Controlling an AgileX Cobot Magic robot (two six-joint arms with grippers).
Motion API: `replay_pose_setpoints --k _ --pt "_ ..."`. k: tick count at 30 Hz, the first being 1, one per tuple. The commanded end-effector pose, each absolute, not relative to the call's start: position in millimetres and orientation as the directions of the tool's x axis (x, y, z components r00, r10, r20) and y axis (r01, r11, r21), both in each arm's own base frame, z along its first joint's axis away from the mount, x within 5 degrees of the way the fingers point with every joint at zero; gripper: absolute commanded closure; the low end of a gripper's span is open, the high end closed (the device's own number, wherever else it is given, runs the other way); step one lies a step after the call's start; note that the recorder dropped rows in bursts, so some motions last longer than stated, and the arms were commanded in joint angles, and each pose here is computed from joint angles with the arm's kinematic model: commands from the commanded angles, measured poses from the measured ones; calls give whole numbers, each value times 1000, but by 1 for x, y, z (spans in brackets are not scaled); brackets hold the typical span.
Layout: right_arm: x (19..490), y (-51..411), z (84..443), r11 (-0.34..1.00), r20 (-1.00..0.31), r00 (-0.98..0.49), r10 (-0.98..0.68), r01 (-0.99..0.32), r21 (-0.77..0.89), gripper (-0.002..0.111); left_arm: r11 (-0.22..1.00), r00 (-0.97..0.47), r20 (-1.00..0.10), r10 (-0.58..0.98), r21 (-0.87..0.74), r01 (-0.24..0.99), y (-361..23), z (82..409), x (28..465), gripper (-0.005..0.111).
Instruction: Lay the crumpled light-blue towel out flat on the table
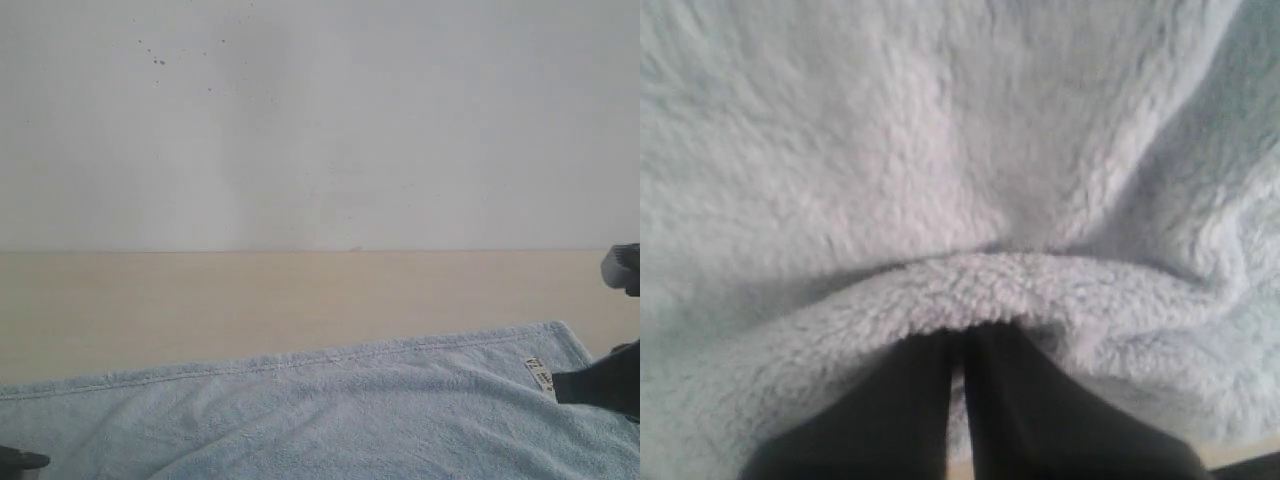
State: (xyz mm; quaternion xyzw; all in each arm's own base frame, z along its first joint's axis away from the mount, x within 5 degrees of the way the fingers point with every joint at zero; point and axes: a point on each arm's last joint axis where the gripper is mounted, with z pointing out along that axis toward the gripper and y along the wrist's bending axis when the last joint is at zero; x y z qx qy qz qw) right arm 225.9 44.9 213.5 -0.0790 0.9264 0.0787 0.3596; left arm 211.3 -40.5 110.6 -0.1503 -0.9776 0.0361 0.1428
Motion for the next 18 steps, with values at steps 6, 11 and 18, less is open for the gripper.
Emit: replay_pose_setpoints --k 6,11,18 --pt "302 56 178 971 -558 -818 -139 -223 85 108 948 -921 227 317 -51 314 -38 114 224 102" --pt "324 58 166 973 -552 -822 -137 -216 79 108 950 -896 316 312 -107 293 -39 110 206 102" --pt "328 58 161 969 -555 -814 -171 -240 53 108 925 -858 364 362 -256 282 -49 113 193 102"
